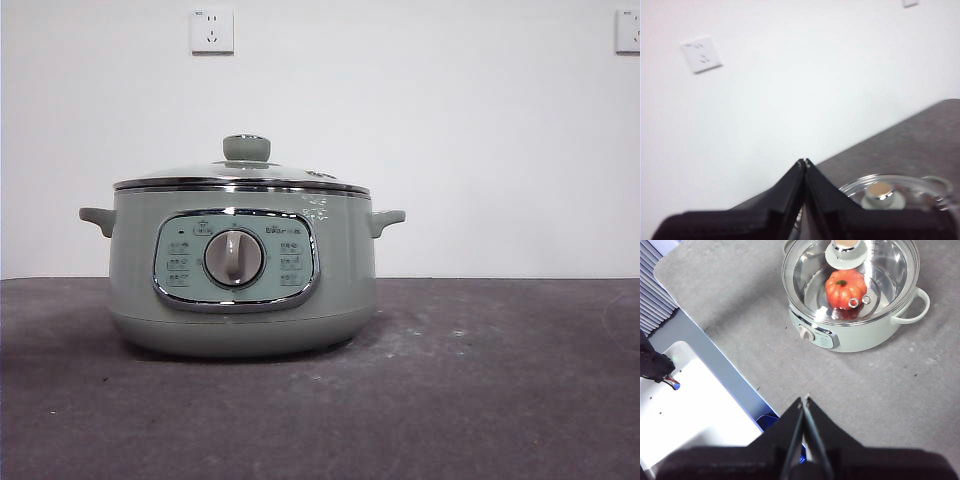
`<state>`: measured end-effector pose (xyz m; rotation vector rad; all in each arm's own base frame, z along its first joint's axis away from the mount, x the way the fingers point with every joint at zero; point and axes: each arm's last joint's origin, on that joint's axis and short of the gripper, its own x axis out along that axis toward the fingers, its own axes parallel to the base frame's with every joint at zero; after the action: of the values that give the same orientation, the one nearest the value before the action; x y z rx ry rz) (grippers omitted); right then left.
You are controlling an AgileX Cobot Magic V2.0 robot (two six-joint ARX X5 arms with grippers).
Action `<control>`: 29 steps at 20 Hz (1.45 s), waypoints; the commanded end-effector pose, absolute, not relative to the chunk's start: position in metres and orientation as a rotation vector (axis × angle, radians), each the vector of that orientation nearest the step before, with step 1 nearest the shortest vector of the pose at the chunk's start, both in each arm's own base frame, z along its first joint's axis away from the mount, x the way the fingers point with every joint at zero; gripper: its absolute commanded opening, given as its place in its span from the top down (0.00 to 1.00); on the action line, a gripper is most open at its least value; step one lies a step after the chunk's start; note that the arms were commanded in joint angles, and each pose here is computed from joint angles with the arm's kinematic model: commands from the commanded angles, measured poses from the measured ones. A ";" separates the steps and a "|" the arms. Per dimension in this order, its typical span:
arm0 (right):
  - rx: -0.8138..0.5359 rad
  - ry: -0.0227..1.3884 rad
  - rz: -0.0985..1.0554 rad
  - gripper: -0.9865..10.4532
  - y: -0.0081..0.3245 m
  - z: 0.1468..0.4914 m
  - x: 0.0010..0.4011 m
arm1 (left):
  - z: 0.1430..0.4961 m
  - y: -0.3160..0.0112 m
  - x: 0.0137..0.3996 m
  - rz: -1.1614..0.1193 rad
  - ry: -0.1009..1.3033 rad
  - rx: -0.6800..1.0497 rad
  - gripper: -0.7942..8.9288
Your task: Pick up the pumpkin,open the lid,put the pumpkin in the pot,close the lid
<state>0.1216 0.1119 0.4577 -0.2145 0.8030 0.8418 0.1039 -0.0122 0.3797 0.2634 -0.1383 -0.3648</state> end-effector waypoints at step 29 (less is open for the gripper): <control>-0.212 0.812 0.839 0.91 0.111 0.458 0.120 | 0.149 -0.005 0.094 -0.174 0.188 0.129 0.92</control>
<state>0.1214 0.1117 0.4578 -0.2142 0.8022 0.8415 0.0941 -0.0047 0.1534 0.1401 0.1704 -0.1740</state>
